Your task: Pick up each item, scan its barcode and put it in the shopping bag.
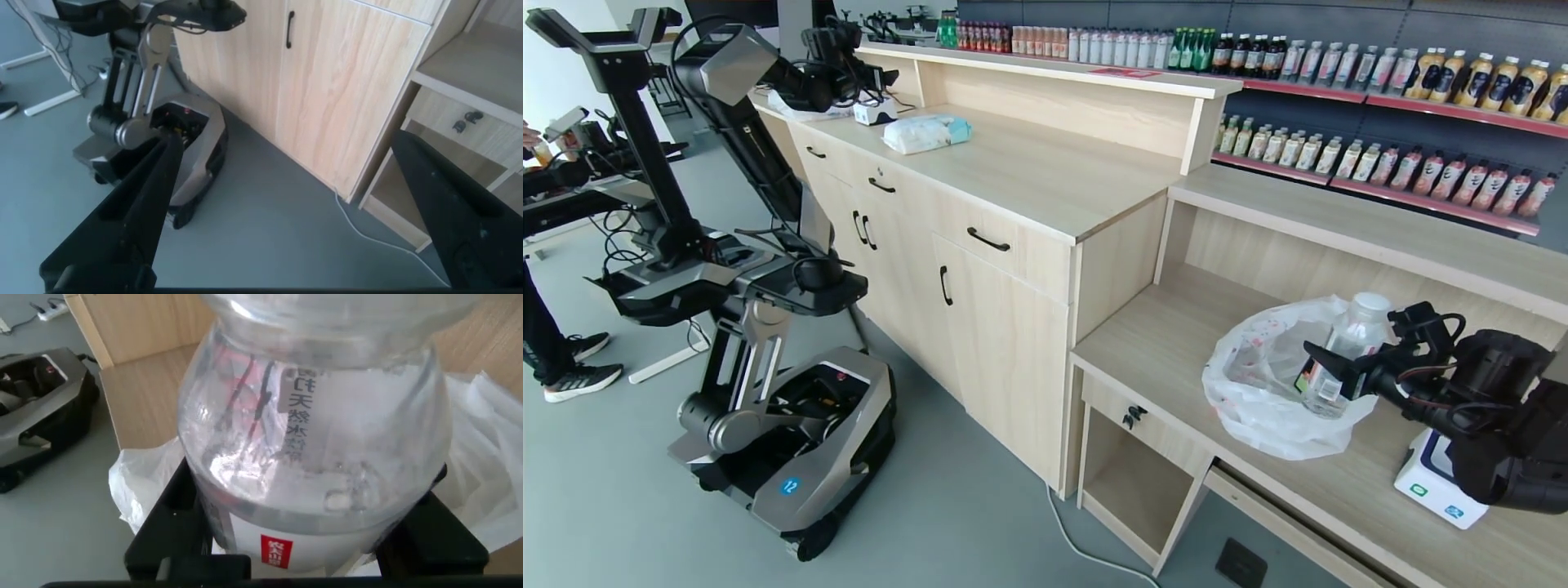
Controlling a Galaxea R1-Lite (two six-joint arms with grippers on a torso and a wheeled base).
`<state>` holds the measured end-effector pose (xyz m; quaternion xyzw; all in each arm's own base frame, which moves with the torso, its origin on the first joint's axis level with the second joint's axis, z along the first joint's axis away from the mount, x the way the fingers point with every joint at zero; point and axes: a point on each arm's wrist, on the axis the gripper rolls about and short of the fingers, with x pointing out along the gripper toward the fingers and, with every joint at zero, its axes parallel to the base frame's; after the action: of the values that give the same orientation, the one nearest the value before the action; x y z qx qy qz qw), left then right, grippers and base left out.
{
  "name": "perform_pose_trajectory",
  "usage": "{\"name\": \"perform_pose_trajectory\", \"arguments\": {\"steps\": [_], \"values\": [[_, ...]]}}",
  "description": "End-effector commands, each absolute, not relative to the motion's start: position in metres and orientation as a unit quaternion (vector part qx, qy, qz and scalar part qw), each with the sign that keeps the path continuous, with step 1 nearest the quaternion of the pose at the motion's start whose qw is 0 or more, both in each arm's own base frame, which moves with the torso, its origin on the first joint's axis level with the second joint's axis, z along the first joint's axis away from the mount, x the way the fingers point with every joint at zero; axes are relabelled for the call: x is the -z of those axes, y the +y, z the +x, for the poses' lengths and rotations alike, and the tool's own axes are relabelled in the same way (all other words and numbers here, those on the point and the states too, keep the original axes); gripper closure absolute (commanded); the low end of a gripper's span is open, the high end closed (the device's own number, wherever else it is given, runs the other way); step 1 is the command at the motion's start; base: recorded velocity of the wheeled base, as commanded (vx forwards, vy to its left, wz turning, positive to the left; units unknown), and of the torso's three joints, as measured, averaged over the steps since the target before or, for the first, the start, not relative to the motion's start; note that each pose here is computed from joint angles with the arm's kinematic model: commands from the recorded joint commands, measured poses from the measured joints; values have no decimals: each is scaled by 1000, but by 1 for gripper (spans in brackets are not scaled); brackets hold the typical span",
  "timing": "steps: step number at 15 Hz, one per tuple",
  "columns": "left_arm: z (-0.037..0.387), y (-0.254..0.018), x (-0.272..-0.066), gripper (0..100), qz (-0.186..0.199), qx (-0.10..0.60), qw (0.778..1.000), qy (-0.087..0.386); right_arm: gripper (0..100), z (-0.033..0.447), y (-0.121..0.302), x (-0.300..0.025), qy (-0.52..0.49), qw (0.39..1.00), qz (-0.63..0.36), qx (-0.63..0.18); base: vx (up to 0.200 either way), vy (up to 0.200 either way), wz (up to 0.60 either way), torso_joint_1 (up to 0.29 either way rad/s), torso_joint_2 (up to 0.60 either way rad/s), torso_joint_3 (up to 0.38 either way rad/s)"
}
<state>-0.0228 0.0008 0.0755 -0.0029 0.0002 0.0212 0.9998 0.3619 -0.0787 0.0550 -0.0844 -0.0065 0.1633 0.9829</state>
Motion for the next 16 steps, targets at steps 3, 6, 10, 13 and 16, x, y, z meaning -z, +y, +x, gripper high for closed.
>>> {"name": "perform_pose_trajectory", "arguments": {"steps": [3,6,10,13,16], "values": [[-23,1,-75,0,-3,-21,1000,0,100,382,-78,-63,-42,981,-87,-167,0,0,0,0,0,0],[-23,1,-75,0,-3,-21,1000,0,100,397,-77,-57,-52,980,-90,-172,0,0,0,0,0,0],[-23,1,-75,0,-3,-21,1000,0,100,403,-70,-27,-33,978,-85,-186,0,0,0,0,0,0],[-23,1,-75,0,-3,-21,1000,0,100,406,-71,-14,-24,978,-89,-188,0,0,0,0,0,0],[-23,1,-75,0,-3,-21,1000,0,100,409,-73,-6,-21,978,-98,-186,0,0,0,0,0,0]]}}
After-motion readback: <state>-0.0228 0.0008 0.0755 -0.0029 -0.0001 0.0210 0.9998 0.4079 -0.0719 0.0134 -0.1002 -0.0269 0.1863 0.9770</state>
